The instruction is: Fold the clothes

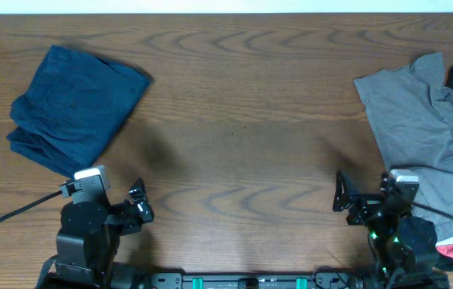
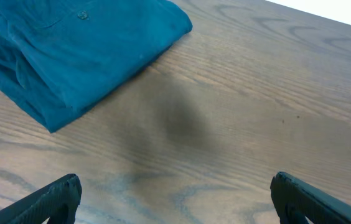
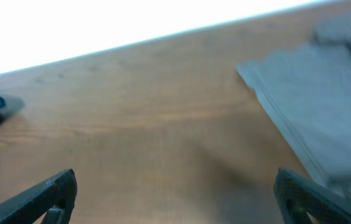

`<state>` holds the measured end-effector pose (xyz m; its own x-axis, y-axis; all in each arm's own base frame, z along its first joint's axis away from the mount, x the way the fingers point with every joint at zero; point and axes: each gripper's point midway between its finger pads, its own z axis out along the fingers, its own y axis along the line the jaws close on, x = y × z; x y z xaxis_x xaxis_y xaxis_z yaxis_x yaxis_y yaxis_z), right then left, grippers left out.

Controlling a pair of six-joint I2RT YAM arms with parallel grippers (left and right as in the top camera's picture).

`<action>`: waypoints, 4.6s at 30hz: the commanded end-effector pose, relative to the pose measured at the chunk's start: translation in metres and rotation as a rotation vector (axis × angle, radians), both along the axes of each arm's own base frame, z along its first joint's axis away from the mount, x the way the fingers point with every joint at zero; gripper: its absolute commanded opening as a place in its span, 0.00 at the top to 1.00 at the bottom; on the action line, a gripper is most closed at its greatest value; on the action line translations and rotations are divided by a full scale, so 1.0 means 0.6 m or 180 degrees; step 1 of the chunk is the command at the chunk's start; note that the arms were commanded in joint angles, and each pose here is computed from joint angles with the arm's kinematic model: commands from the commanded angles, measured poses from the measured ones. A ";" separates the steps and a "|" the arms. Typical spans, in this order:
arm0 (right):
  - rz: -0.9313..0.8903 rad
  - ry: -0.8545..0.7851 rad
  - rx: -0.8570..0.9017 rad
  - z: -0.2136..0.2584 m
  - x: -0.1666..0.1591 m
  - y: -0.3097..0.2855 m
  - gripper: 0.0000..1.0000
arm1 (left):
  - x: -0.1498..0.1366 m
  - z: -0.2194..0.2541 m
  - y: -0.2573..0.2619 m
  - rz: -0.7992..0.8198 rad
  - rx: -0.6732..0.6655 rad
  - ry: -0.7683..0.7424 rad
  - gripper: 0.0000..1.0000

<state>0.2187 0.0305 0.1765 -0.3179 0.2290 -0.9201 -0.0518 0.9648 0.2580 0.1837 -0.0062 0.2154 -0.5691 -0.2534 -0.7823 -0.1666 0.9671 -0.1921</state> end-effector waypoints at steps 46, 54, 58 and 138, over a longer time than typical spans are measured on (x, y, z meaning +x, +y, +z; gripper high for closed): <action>0.0076 -0.0840 -0.1035 -0.032 0.044 -0.010 0.01 | 0.000 0.002 0.003 0.0038 0.0008 -0.0013 0.02; 0.0076 -0.0840 -0.1035 -0.032 0.044 -0.010 0.01 | 0.000 0.002 0.003 0.0038 0.0008 -0.0013 0.02; 0.0076 -0.0840 -0.1035 -0.032 0.044 -0.010 0.01 | 0.000 0.002 0.003 0.0038 0.0008 -0.0013 0.02; 0.0076 -0.0837 -0.1035 -0.032 0.044 -0.010 0.01 | 0.100 -0.131 0.014 -0.0166 0.0540 -0.1506 0.02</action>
<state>0.2454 0.0230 0.1575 -0.0664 -0.0785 -0.9947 -0.0884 0.9934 -0.0725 0.2449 -0.0004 0.1538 -0.0970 -0.1044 -0.9898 -0.0338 0.9943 -0.1016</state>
